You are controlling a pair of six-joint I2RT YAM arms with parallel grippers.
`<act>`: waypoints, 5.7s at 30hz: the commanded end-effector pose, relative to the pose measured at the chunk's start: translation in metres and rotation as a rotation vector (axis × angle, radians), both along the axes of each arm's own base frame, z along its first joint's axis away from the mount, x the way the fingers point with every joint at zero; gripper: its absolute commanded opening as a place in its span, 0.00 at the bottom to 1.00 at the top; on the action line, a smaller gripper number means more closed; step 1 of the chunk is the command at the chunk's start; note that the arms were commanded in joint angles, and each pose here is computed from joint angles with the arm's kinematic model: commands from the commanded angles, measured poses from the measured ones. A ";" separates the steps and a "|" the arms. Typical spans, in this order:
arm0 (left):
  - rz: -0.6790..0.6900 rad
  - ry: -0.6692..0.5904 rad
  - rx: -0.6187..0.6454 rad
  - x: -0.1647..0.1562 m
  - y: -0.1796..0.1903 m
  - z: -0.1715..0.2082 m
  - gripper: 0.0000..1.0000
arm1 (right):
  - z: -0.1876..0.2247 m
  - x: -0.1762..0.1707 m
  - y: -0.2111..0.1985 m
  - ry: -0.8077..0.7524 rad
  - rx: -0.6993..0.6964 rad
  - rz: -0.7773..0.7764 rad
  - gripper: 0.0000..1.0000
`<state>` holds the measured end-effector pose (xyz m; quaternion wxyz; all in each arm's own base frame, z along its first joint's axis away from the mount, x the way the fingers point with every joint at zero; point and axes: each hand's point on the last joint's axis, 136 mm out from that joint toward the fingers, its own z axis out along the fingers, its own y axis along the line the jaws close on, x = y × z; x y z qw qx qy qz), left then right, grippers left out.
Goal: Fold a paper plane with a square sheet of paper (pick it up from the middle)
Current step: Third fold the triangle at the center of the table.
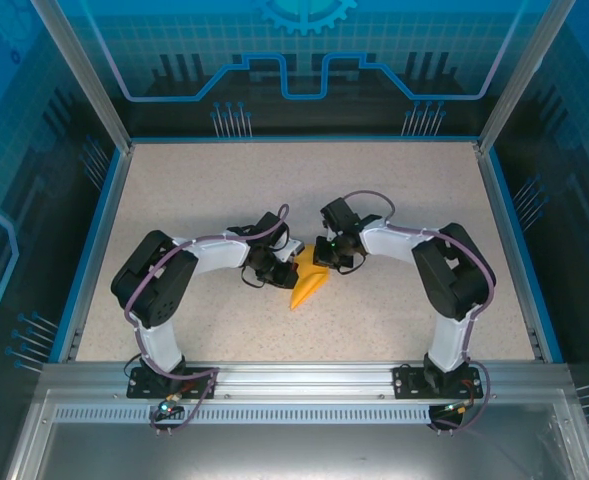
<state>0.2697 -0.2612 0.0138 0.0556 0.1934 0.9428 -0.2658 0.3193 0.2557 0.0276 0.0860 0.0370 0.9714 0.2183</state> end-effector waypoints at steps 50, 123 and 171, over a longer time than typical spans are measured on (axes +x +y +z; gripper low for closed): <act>-0.032 0.052 0.033 -0.010 0.005 -0.016 0.01 | -0.030 -0.121 0.066 0.041 0.232 -0.022 0.07; -0.039 0.062 0.037 -0.011 0.005 -0.017 0.01 | -0.011 -0.071 0.028 -0.044 0.371 -0.099 0.10; -0.039 0.066 0.047 -0.012 0.006 -0.017 0.00 | -0.010 -0.037 -0.020 -0.030 0.394 -0.175 0.10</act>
